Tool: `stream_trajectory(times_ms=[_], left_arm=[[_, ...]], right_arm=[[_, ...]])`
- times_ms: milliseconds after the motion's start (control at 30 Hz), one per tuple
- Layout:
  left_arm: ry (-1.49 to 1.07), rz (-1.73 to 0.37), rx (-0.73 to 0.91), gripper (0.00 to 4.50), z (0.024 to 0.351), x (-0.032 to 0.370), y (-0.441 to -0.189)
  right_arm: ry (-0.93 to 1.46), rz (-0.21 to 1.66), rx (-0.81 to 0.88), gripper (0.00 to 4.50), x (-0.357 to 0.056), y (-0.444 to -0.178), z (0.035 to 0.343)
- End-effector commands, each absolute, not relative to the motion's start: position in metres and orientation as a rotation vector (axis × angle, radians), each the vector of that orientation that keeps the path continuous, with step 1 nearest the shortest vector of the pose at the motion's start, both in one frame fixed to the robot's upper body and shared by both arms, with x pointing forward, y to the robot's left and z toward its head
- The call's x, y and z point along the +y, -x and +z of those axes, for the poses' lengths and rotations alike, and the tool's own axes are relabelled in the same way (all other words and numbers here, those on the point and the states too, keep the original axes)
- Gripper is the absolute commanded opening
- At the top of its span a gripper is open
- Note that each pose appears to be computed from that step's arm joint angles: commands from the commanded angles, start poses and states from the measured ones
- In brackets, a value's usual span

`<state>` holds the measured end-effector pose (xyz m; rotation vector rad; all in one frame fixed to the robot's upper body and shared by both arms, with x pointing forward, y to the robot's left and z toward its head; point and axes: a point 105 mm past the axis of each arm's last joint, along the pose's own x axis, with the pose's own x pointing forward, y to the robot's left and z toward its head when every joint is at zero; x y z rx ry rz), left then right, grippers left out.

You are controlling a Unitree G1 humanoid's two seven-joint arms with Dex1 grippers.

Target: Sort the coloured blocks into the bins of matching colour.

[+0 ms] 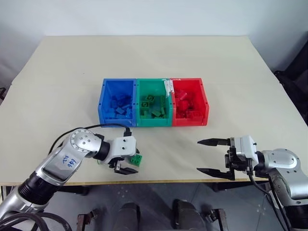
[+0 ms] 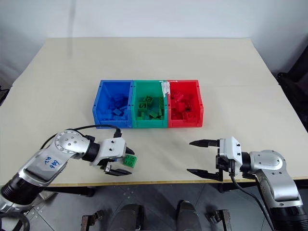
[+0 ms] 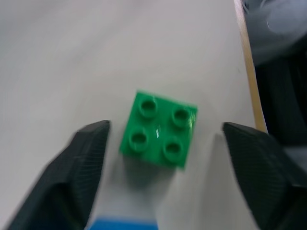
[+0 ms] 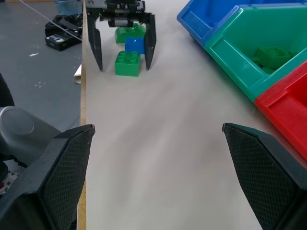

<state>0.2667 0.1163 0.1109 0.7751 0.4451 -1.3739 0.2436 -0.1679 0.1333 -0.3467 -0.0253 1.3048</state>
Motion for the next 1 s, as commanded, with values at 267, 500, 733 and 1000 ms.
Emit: stream_trajectory(times_ms=[267,500,733,1000], left_arm=[[-0.612,-1.301,0.199,1.48,0.155,0.097,-0.295],[-0.483,-1.017,-0.098,1.48,0.226,0.073,-0.365],[-0.464,-0.918,-0.092,2.41,0.235,0.07,-0.401],[-0.379,-0.961,-0.257,4.46,0.24,0.094,-0.378]], right_arm=[[0.248,1.089,-0.18,4.5,-0.17,-0.249,0.158],[0.096,0.797,-0.337,4.5,-0.184,-0.267,0.184],[0.147,0.771,-0.352,4.5,-0.186,-0.265,0.187],[0.183,0.854,-0.359,4.5,-0.179,-0.272,0.192]])
